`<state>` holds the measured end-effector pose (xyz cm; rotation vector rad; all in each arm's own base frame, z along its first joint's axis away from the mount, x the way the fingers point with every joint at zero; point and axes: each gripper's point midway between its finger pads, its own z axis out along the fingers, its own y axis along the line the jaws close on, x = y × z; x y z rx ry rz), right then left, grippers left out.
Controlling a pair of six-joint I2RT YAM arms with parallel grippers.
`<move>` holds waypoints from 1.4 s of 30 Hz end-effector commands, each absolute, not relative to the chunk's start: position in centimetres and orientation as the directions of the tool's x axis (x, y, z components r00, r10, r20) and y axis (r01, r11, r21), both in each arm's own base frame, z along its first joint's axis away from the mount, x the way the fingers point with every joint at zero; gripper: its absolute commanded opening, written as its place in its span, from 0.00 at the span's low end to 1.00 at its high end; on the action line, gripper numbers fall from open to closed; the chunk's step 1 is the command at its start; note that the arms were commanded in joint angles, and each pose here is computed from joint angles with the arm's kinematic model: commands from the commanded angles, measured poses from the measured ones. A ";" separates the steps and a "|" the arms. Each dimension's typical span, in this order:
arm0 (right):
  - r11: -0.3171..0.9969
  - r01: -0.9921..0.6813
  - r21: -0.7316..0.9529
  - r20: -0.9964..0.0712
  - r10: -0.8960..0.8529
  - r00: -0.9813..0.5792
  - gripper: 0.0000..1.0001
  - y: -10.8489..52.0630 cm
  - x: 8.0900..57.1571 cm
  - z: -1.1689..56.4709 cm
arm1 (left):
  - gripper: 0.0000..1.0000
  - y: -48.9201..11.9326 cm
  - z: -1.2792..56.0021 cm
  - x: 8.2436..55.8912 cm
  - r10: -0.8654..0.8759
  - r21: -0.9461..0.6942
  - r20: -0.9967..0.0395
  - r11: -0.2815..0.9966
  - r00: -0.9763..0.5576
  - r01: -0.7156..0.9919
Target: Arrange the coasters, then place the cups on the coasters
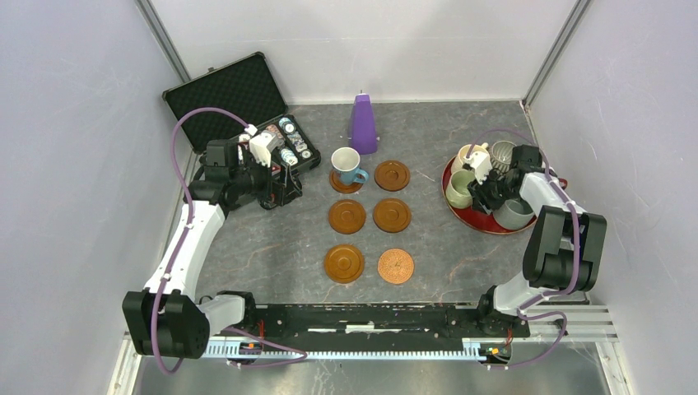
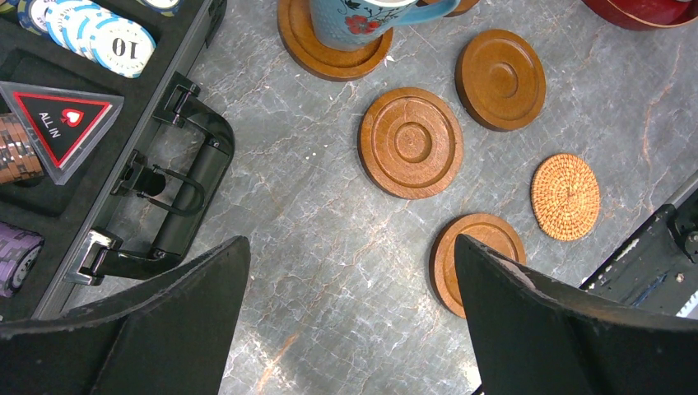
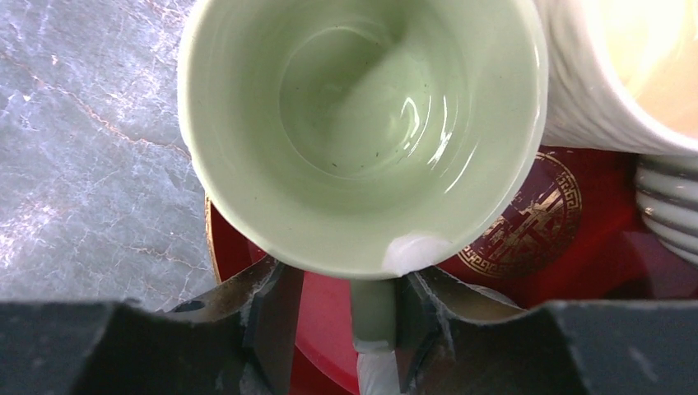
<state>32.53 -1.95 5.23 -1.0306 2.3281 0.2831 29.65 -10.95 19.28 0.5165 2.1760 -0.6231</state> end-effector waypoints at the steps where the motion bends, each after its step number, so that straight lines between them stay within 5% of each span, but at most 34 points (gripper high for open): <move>1: 0.715 -0.696 -0.063 -0.590 -0.590 -0.552 0.44 -2.3 33.0 5.0 | 1.00 -11.1 20.2 30.2 0.139 -0.265 -0.802 0.789 -0.580 0.555; 13: 0.709 -0.691 -0.137 -0.661 -0.585 -0.469 0.00 -1.7 33.2 10.4 | 1.00 -11.2 20.2 30.2 0.137 -0.267 -0.802 0.788 -0.581 0.554; 30: 0.782 -0.615 -0.100 -0.826 -0.410 -0.387 0.00 8.5 36.7 20.3 | 1.00 -11.0 20.4 30.3 0.137 -0.263 -0.800 0.795 -0.584 0.547; 42: 0.808 -0.579 -0.105 -0.821 -0.399 -0.408 0.00 15.9 40.4 18.3 | 1.00 -10.3 20.2 30.4 0.156 -0.241 -0.784 0.816 -0.601 0.526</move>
